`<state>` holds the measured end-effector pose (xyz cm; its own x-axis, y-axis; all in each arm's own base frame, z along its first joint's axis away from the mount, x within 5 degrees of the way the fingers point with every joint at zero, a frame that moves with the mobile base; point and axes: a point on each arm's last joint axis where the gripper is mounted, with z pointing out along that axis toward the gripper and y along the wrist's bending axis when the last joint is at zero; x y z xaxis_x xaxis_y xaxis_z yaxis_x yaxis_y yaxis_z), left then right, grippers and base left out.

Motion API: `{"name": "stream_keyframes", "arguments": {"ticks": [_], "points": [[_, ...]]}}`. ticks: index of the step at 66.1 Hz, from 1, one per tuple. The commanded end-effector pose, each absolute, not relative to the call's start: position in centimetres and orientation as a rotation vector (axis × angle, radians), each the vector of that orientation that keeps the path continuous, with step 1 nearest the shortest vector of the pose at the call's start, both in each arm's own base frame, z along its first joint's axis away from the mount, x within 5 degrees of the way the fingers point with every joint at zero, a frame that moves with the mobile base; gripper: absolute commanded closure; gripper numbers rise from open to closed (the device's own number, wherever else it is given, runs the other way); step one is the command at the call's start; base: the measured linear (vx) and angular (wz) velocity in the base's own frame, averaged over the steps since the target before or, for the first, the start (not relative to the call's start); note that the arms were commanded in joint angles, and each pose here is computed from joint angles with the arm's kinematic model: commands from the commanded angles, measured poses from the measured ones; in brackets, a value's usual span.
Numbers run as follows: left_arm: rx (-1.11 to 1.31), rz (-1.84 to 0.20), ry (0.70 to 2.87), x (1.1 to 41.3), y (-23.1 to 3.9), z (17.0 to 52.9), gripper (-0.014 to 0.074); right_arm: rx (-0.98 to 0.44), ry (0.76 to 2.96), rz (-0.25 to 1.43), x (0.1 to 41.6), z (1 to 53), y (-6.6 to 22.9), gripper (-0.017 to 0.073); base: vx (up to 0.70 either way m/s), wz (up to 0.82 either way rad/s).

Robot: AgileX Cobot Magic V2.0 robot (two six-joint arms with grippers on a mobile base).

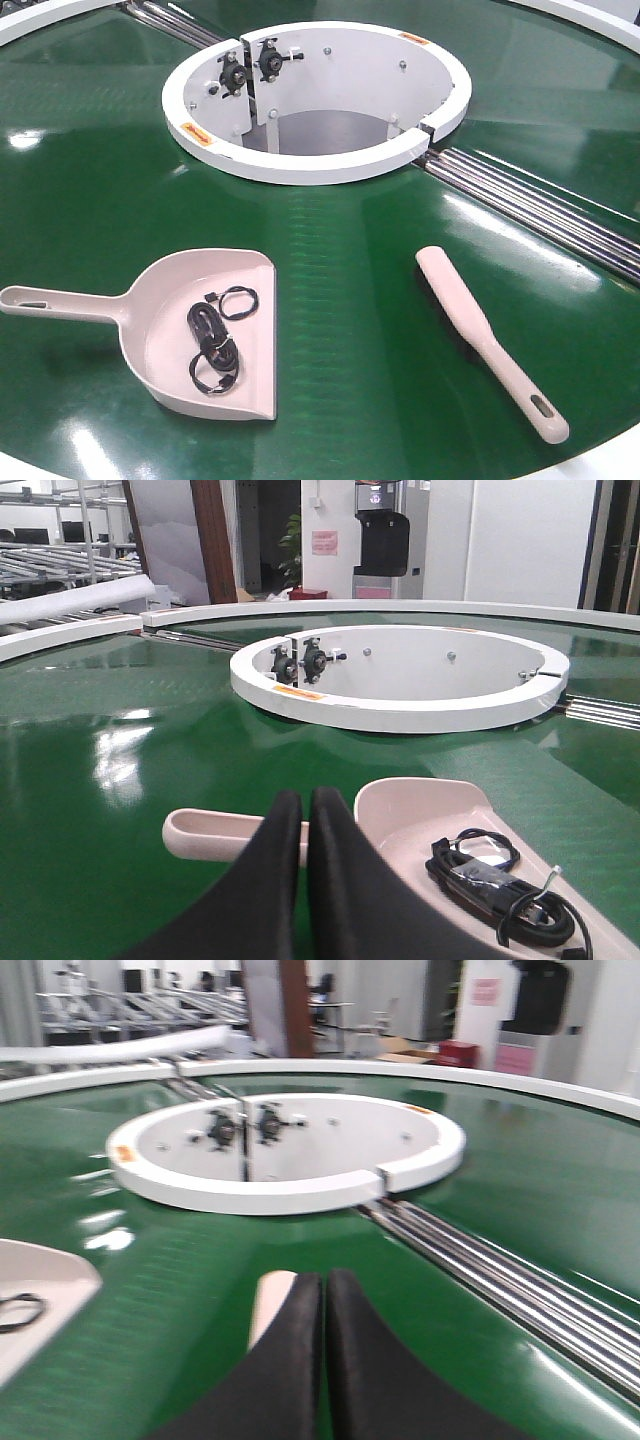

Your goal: Clean and inspect green conveyor with broom and dustpan

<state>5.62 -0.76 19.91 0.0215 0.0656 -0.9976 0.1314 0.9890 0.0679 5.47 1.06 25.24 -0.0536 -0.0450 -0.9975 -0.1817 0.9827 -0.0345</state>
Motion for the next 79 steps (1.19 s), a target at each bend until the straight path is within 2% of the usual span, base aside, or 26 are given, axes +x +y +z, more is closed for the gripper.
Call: {"name": "stream_keyframes", "arguments": {"ticks": [1, 10, 28, 79], "points": [[0.136, -0.058, 1.468, 5.5, -0.7, 20.4, 0.0601, -0.119, 1.542, 0.018, 5.9, 25.2, 0.5, 0.0568, 0.0, 0.0], [0.136, -0.058, 1.468, 5.5, -0.7, 20.4, 0.06, -0.037, 1.596, -0.055, 6.4, 22.5, -0.1, 0.0568, 0.0, 0.0], [0.136, -0.058, 1.468, 5.5, -0.7, 20.4, 0.06, -0.019, 1.528, -0.029, 5.8, 20.2, 0.0, 0.0568, 0.0, 0.0], [0.137, -0.058, 1.471, 5.5, -0.7, 20.4, 0.06, -0.002, 1.537, -0.018, 5.6, 20.0, -0.1, 0.0568, 0.0, 0.0]]}}
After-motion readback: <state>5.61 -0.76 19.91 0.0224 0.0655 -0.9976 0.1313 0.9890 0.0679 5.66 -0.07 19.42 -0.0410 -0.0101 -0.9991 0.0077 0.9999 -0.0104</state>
